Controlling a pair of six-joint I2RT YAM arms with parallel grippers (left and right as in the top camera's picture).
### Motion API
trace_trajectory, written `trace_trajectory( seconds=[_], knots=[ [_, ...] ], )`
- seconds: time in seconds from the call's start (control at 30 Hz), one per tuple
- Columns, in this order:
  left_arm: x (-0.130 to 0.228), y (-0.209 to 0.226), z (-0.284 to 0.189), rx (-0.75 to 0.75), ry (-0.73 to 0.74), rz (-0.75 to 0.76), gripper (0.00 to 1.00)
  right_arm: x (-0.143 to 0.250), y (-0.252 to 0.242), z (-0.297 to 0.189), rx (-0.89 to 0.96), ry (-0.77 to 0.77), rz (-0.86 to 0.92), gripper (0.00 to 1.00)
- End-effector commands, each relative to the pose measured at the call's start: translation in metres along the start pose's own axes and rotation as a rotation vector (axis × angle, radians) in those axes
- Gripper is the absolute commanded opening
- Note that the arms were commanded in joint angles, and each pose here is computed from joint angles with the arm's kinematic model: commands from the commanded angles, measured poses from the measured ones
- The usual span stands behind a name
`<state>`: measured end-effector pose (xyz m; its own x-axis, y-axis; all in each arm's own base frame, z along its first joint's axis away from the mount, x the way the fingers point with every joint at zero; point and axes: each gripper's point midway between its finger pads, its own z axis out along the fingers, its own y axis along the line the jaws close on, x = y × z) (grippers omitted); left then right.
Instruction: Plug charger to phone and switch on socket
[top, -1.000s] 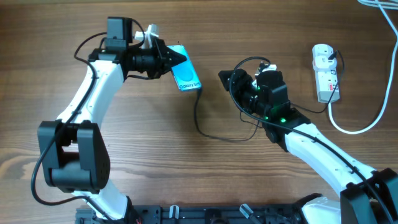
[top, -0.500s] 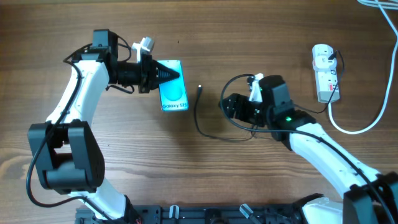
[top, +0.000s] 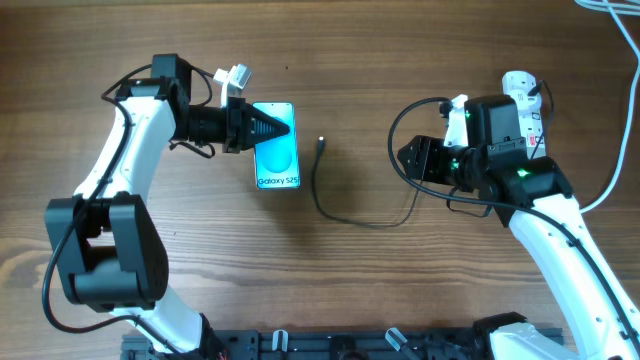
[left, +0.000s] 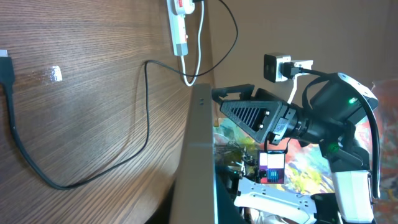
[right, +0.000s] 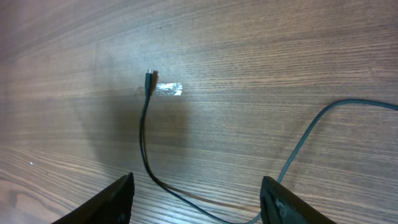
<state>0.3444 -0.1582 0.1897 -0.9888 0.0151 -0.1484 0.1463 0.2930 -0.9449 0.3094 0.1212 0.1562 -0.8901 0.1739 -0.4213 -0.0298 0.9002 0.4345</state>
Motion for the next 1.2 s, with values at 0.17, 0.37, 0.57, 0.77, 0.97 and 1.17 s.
trace_trajectory(
  seconds=[0.17,0.37,0.57,0.77,0.97,1.17],
  knots=[
    [0.004,-0.021,0.008,0.050,0.020,0.065,0.04,0.000,0.027,-0.010,-0.139,0.012,-0.116,0.64],
    [0.004,-0.021,0.009,0.050,0.020,0.065,0.04,0.002,0.030,-0.010,-0.160,0.021,-0.113,0.64],
    [0.006,-0.020,0.013,0.036,0.035,0.070,0.04,0.005,0.039,-0.011,-0.211,0.040,-0.116,0.65],
    [0.012,-0.022,0.024,0.029,0.066,0.084,0.04,0.008,0.052,-0.014,-0.292,0.059,-0.122,0.65],
    [0.013,-0.023,0.025,0.030,0.071,0.085,0.04,0.009,0.059,-0.016,-0.334,0.066,-0.127,0.65],
    [0.012,-0.023,0.025,0.030,0.070,0.088,0.04,0.009,0.059,-0.016,-0.334,0.066,-0.125,0.65]
  ],
)
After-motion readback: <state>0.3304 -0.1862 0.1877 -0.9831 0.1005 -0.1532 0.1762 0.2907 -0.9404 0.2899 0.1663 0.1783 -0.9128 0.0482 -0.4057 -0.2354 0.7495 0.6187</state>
